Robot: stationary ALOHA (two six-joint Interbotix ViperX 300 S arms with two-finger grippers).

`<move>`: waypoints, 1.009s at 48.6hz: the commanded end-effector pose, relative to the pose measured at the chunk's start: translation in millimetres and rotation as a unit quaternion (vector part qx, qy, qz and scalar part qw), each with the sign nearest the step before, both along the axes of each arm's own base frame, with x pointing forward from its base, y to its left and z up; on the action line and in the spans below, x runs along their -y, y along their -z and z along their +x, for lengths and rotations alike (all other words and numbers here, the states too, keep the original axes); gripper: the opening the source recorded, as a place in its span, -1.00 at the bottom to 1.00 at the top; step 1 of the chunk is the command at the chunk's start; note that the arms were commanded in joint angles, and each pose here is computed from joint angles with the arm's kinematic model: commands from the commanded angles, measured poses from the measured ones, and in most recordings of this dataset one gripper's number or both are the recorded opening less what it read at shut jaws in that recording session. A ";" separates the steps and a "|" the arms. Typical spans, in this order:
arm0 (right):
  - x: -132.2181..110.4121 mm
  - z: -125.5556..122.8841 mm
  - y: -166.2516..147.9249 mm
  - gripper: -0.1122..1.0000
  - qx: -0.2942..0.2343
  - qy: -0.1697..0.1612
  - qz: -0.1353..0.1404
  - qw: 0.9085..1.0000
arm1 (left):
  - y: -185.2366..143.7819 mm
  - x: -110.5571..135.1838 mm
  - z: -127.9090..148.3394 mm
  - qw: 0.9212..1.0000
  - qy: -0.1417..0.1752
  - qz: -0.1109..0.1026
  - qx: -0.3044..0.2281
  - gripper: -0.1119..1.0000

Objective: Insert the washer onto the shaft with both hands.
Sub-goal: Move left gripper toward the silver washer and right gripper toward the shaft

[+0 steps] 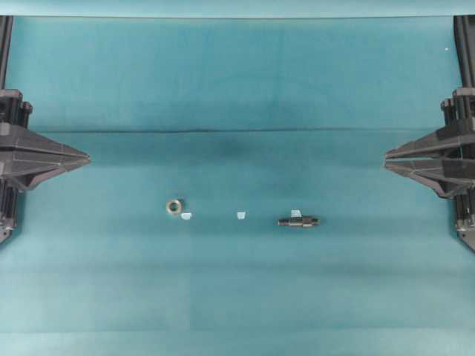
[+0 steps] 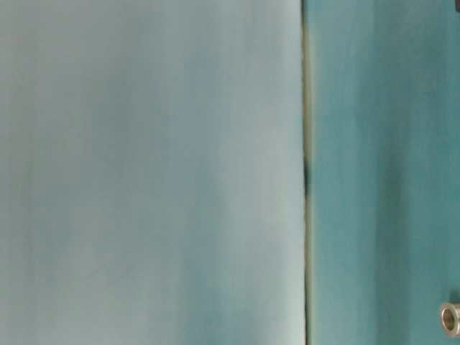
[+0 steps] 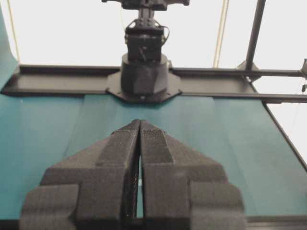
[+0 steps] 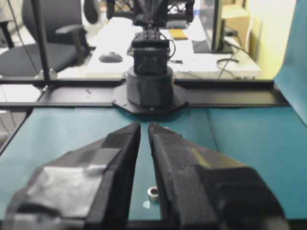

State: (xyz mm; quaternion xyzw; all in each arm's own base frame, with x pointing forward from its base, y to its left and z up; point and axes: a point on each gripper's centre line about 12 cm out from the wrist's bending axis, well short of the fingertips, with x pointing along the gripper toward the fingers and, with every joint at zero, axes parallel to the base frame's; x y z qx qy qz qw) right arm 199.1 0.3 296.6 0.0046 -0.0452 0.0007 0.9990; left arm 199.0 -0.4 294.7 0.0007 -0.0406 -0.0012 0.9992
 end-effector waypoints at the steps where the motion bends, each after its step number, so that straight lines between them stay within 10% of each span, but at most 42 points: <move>1: 2.0 1.6 -0.8 -0.80 -0.002 0.005 0.003 1.000 | -3.7 -0.7 4.0 1.000 0.000 -0.016 -0.008 -0.76; 23: 5.8 9.9 6.6 -0.97 -0.132 0.016 0.070 0.989 | -4.5 -1.1 19.8 0.993 -0.004 -0.034 -0.113 -0.76; 39: 5.7 42.4 23.4 -0.97 -0.286 0.034 0.139 0.947 | 7.1 -1.9 45.0 0.969 -0.014 -0.052 -0.241 -0.76; 49: 2.3 63.3 45.7 -0.97 -0.383 0.039 0.138 0.913 | 30.0 -2.0 58.1 0.937 -0.020 -0.052 -0.346 -0.76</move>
